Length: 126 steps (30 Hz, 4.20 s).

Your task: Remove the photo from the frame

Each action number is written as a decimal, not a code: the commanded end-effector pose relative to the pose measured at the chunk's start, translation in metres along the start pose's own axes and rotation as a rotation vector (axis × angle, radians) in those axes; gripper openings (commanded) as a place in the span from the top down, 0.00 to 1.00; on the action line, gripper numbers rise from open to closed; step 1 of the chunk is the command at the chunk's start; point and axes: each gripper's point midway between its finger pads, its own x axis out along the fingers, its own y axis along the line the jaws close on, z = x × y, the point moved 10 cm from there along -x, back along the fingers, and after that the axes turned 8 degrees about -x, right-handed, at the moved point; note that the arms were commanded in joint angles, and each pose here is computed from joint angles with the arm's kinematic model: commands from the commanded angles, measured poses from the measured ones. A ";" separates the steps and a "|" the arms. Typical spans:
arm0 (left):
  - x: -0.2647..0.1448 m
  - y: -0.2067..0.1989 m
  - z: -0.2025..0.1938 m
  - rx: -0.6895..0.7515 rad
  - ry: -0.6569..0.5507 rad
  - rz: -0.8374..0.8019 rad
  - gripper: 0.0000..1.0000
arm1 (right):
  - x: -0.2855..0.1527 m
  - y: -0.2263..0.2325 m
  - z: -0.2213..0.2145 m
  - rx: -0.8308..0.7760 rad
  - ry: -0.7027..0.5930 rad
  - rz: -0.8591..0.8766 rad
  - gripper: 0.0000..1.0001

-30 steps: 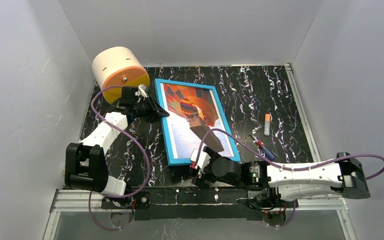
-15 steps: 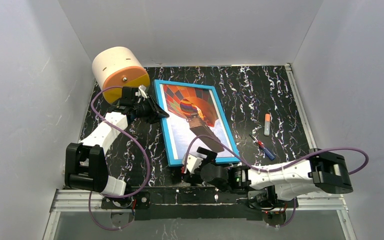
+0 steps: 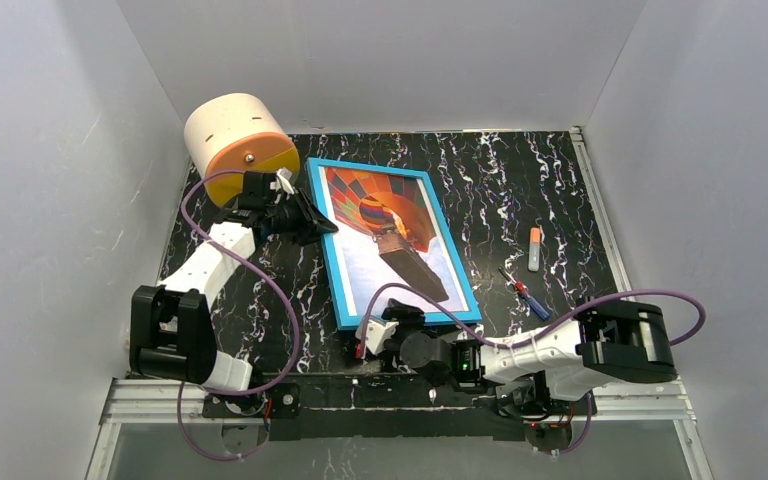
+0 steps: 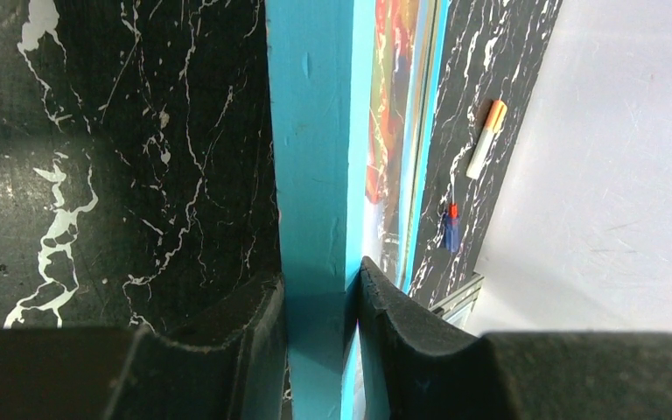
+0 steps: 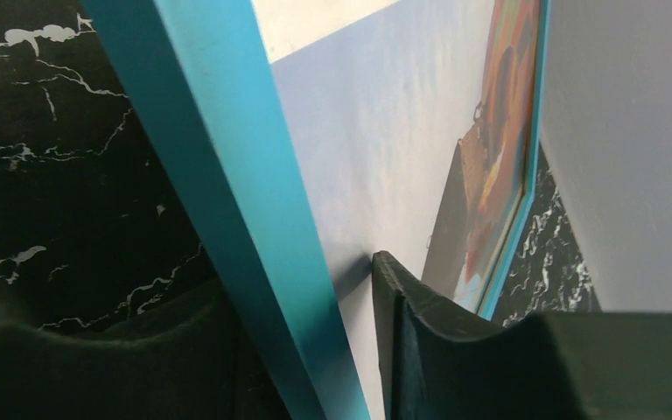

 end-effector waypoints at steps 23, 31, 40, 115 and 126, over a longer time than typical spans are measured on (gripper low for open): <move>-0.004 -0.011 0.002 0.026 0.056 -0.037 0.73 | -0.002 -0.035 0.028 0.199 -0.017 -0.237 0.90; -0.010 -0.028 0.006 0.033 0.034 -0.135 0.43 | -0.012 -0.042 0.036 0.375 0.039 -0.218 0.93; -0.023 -0.048 0.010 0.049 -0.007 -0.227 0.14 | -0.017 -0.046 0.041 0.493 0.050 -0.231 0.94; -0.031 0.049 -0.057 -0.031 -0.130 0.018 0.02 | -0.041 -0.062 -0.014 1.834 -0.051 -0.078 0.92; -0.023 0.068 -0.066 -0.043 -0.100 0.076 0.02 | -0.043 -0.033 -0.051 2.123 0.030 -0.126 0.87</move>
